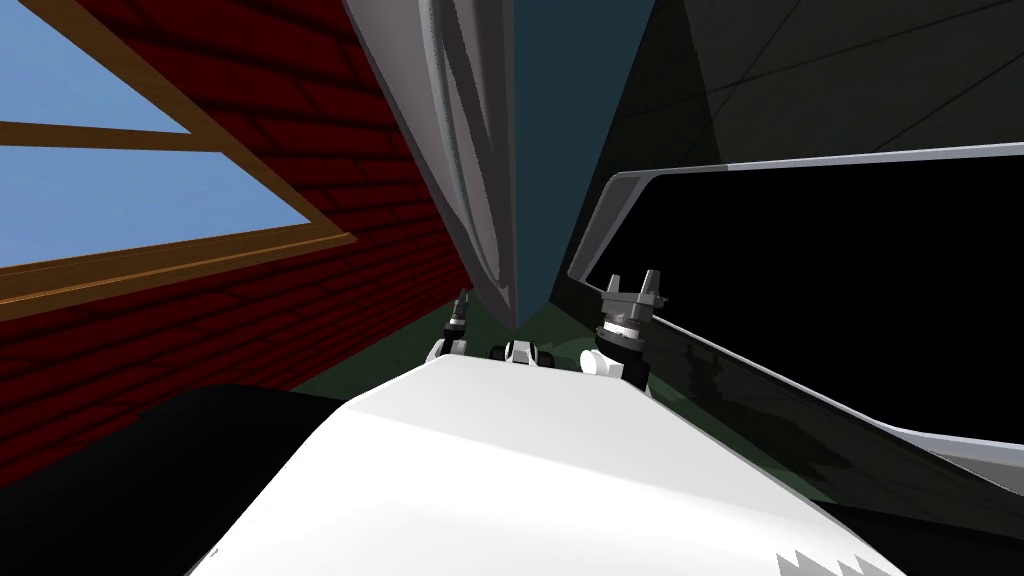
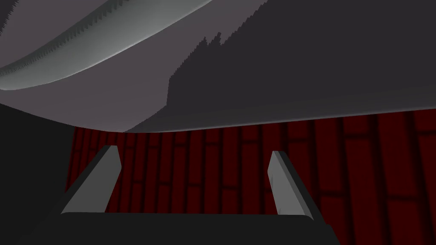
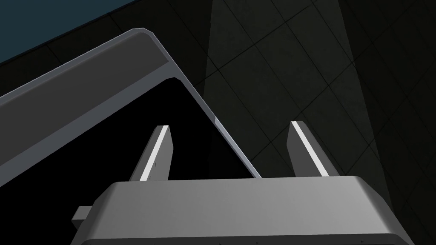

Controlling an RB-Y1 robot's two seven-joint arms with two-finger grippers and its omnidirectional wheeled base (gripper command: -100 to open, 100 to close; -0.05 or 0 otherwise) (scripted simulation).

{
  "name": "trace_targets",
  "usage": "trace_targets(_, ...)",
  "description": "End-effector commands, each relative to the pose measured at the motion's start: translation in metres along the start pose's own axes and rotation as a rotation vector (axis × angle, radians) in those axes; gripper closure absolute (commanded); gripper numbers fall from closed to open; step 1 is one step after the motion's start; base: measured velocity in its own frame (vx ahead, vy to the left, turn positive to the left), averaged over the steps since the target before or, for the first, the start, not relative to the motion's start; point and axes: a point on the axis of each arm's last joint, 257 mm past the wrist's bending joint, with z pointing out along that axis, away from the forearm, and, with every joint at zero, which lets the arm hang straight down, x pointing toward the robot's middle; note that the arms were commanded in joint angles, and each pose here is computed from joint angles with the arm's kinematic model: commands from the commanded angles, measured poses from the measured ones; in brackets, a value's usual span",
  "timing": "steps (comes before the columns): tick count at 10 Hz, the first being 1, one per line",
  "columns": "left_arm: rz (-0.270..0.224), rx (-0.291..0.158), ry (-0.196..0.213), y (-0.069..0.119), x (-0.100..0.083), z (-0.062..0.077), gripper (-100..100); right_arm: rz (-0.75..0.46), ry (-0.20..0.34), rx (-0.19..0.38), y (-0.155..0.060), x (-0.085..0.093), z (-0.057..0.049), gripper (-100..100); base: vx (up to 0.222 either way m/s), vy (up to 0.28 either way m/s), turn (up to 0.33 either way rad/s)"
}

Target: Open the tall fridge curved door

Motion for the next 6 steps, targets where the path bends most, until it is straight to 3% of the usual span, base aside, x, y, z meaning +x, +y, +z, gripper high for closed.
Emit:
trace_targets(1, 0.019, -0.021, 0.007, 0.015, 0.005, -0.007, -100, 0.0, 0.0, 0.0, 0.0, 0.0, 0.0, 0, 0.078, -0.06, 0.01)
trace_targets(6, 0.058, -0.054, 0.022, 0.041, 0.021, -0.021, -100, 0.0, 0.0, 0.0, 0.0, 0.0, 0.0, 0, 0.084, -0.066, 0.016)
